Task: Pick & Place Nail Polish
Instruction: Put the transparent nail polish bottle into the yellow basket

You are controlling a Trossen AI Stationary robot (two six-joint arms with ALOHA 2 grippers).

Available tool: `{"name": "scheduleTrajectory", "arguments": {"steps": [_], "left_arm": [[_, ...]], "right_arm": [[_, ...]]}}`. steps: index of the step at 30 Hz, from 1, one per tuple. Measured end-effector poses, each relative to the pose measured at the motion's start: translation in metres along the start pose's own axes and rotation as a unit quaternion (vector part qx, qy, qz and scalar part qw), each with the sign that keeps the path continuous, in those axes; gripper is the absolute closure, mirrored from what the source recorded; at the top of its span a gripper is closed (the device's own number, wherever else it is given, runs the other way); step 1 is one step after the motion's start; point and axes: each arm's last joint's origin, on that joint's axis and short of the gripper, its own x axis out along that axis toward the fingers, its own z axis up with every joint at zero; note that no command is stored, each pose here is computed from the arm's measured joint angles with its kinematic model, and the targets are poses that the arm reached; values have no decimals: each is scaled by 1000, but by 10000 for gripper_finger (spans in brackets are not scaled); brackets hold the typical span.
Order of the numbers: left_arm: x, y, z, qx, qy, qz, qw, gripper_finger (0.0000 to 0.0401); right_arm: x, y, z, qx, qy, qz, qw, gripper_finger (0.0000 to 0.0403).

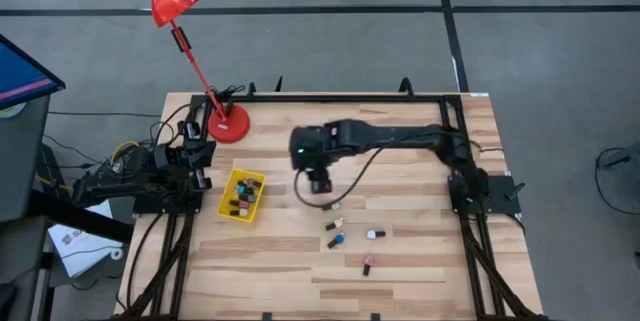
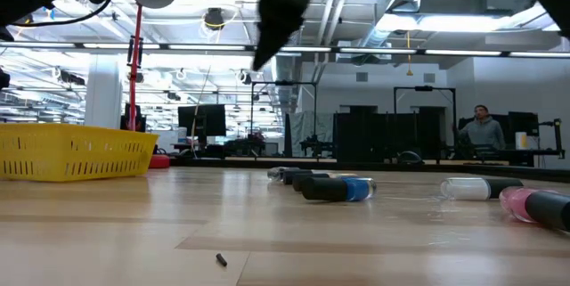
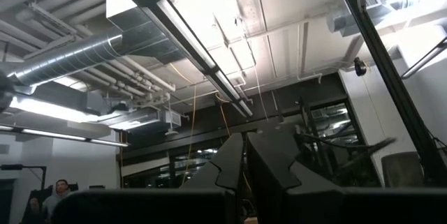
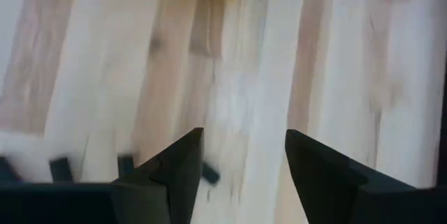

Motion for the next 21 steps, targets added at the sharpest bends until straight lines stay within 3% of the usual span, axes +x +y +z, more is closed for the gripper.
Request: {"name": "scheduleTrajectory", "arguments": {"steps": [6,12,16,21], "left_arm": [[0,0,0,0,0,0,1000,387],[0,0,0,0,0,0,1000,387],[0,0,0,0,0,0,1000,387],[0,0,0,0,0,0,1000,387]], "right_arm": [[-10,0,-60,18,25,-2,1000,227],[12,7,-114,-6,-54,-33,998,236],[33,14,-126,-43,-103,-11,994,225],[60,24,-121,-86,-121,26,989,177]]}}
